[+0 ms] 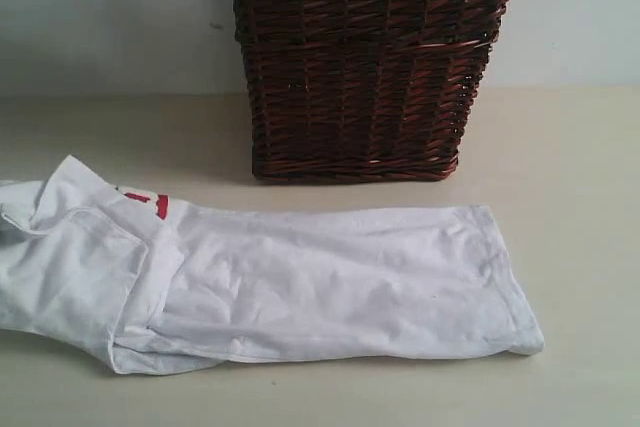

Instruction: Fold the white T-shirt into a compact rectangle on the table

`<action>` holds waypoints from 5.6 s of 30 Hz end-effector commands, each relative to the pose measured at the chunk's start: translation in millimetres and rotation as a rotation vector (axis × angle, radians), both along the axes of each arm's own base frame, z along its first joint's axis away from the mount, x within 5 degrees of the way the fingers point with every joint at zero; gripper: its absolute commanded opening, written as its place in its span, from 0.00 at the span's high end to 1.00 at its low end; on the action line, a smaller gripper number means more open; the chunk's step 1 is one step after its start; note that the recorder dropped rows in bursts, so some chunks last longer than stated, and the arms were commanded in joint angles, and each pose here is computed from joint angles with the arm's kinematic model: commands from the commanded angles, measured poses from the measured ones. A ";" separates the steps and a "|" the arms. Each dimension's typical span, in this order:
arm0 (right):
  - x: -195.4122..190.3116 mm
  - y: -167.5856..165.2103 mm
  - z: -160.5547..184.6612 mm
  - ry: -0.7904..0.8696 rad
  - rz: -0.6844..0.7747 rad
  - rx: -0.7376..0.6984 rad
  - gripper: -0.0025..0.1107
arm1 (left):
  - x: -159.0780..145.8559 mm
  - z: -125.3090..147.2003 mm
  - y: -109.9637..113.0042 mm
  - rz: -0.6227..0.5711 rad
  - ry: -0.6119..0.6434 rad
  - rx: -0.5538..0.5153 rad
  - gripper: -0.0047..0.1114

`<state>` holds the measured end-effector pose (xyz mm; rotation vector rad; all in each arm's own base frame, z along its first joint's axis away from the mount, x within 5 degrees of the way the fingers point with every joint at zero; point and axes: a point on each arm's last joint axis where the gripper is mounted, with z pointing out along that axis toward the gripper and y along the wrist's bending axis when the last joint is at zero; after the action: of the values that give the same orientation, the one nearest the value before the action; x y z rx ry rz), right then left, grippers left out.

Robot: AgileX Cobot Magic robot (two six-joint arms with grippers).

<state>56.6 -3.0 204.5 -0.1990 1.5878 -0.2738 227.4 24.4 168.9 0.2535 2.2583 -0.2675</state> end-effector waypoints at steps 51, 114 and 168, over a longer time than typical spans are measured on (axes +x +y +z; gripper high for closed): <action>-0.2 -0.2 -0.8 -0.006 -0.003 0.003 0.72 | 33.9 84.1 -141.8 -0.411 -0.224 -0.107 0.96; -0.2 -0.2 -0.8 -0.006 -0.003 0.003 0.72 | 20.0 -28.4 -424.6 -0.881 -0.028 -0.069 0.96; -0.2 -0.2 -0.8 -0.006 -0.003 0.003 0.72 | 74.4 -17.5 -330.8 -0.914 0.110 -0.011 0.96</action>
<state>56.6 -3.0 204.5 -0.1990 1.5878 -0.2738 303.6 -309.7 172.1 1.2567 2.0224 -0.6654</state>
